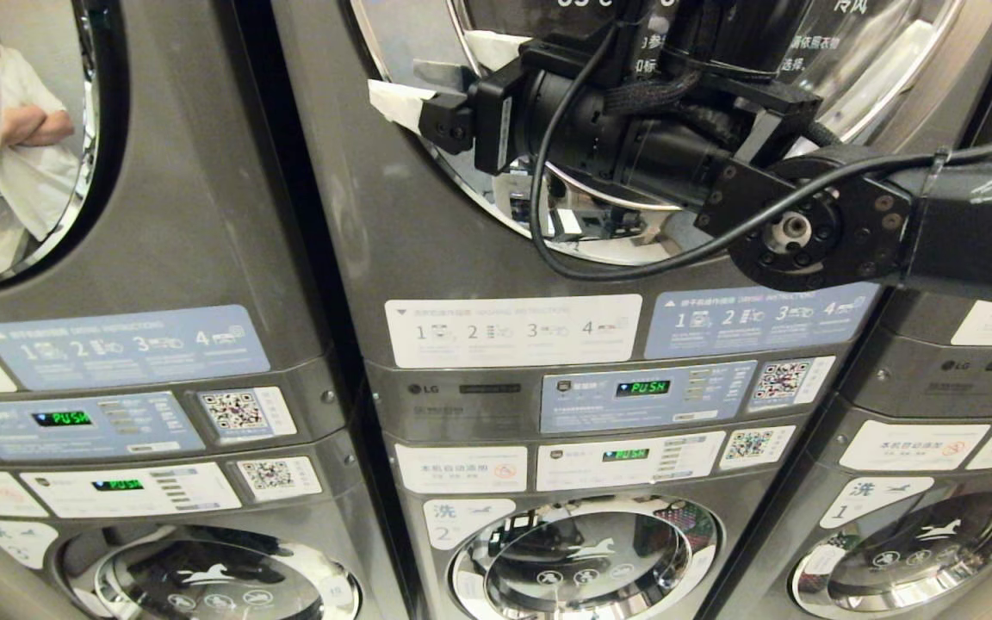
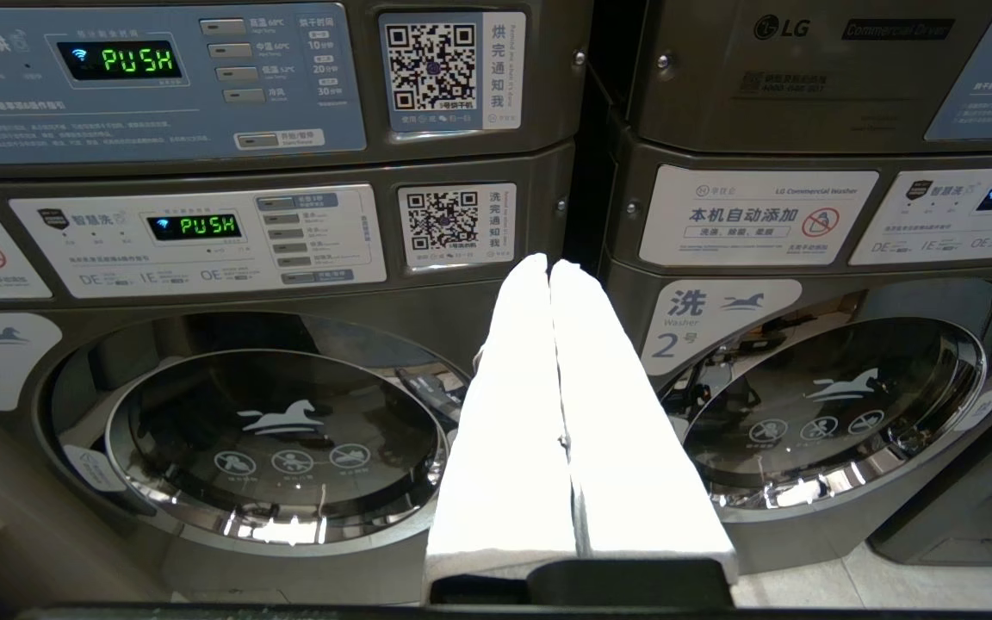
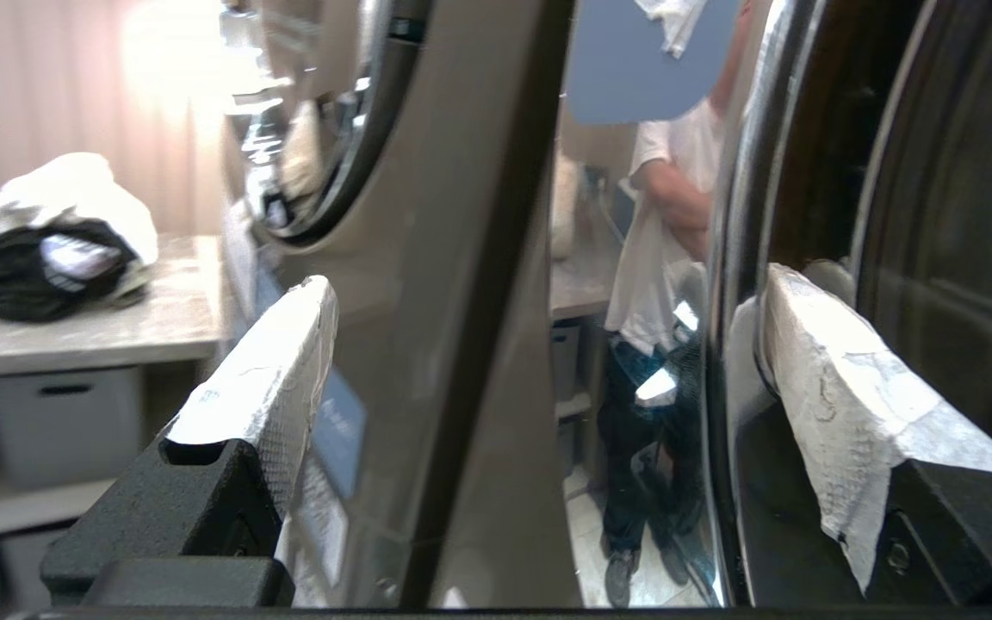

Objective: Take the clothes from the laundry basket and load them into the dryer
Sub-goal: Open the dryer

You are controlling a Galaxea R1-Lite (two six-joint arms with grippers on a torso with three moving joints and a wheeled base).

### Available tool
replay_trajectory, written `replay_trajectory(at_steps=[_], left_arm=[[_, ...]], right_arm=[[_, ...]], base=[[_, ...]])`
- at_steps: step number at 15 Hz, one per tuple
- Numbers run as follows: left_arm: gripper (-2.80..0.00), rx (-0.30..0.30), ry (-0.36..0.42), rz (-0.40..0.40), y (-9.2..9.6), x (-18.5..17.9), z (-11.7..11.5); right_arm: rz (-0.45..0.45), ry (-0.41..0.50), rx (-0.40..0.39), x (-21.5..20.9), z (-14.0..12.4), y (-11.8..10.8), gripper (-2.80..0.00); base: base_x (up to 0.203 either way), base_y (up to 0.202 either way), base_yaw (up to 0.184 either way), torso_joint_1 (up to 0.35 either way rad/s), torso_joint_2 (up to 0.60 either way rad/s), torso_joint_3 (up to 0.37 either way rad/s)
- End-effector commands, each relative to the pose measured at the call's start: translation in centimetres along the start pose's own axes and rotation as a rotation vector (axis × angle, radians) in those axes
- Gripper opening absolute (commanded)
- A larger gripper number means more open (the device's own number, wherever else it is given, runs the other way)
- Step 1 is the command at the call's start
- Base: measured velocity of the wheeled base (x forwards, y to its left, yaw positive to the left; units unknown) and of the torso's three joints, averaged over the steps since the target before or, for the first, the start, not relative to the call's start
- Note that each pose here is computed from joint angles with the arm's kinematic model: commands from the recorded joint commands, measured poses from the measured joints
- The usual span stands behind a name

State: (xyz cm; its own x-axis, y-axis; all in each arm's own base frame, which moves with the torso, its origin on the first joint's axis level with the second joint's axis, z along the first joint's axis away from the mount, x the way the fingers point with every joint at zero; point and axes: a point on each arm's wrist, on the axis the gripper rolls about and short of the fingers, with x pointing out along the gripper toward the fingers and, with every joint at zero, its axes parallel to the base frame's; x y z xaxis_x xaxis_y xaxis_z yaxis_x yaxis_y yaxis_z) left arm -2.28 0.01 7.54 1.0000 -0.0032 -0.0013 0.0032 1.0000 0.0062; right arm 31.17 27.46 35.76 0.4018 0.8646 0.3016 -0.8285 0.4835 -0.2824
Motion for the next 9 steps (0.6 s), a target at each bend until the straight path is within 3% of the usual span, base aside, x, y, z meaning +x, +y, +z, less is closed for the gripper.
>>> replay_trajectory(at_steps=[1, 6, 9], left_arm=[[-2.80, 0.000, 0.000, 0.000, 0.0, 0.0, 0.0], [-2.80, 0.000, 0.000, 0.000, 0.0, 0.0, 0.0], [-2.80, 0.000, -0.001, 0.000, 0.0, 0.0, 0.0]], right_arm=[[0.021, -0.016, -0.006, -0.6, 1.6, 0.2, 0.00], [0.139, -0.007, 0.020, -1.5, 4.0, 1.8, 0.00], [0.164, -0.013, 0.026, -2.6, 6.1, 2.7, 0.00]], base=[[0.000, 0.000, 0.000, 0.000, 0.00, 0.000], [0.000, 0.000, 0.000, 0.000, 0.00, 0.000], [0.000, 0.000, 0.000, 0.000, 0.00, 0.000]])
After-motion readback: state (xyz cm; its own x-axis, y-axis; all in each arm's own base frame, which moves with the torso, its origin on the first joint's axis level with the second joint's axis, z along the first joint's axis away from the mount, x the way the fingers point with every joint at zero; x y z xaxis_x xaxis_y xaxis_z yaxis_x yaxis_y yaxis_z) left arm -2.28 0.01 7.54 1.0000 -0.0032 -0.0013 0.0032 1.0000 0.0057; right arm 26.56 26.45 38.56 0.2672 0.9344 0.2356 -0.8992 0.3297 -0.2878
